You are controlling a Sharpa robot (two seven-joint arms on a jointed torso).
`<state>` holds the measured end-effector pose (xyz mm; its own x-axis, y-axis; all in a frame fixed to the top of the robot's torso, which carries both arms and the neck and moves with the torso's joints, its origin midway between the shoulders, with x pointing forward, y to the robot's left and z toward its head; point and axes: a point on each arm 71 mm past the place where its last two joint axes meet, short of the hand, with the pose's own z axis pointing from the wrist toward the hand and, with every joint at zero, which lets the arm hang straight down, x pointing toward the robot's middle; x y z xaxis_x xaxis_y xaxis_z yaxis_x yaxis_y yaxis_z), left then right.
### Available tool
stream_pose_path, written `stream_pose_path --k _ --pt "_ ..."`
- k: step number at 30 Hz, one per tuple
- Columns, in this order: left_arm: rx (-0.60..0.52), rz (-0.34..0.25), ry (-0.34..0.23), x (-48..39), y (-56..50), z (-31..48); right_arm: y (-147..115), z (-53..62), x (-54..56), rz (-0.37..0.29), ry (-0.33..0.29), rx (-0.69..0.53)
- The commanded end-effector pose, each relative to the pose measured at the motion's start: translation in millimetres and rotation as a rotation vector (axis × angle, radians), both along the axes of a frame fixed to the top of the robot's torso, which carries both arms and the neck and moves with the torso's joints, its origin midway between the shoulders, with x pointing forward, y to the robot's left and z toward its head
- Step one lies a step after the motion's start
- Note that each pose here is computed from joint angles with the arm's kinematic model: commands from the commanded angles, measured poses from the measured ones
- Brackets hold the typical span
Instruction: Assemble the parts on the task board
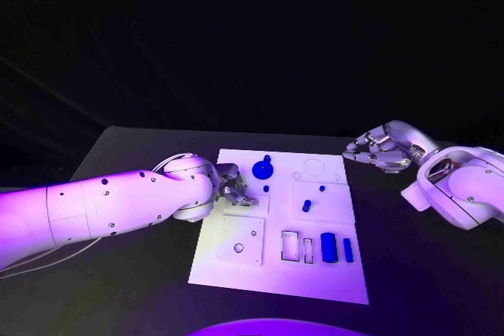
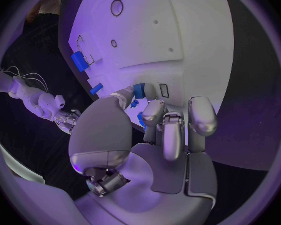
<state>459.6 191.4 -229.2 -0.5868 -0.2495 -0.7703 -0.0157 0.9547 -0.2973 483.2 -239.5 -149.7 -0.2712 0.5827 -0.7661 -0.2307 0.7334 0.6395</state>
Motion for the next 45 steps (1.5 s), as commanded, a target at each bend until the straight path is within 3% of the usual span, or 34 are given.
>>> stream_pose_path --k 1,45 --pt "-0.006 0.009 0.008 -0.2 -0.4 -1.0 0.4 0.4 -0.1 0.005 -0.008 -0.002" --pt "-0.049 0.028 0.037 0.4 -5.9 -1.8 -0.4 0.2 0.0 0.001 -0.006 -0.003"
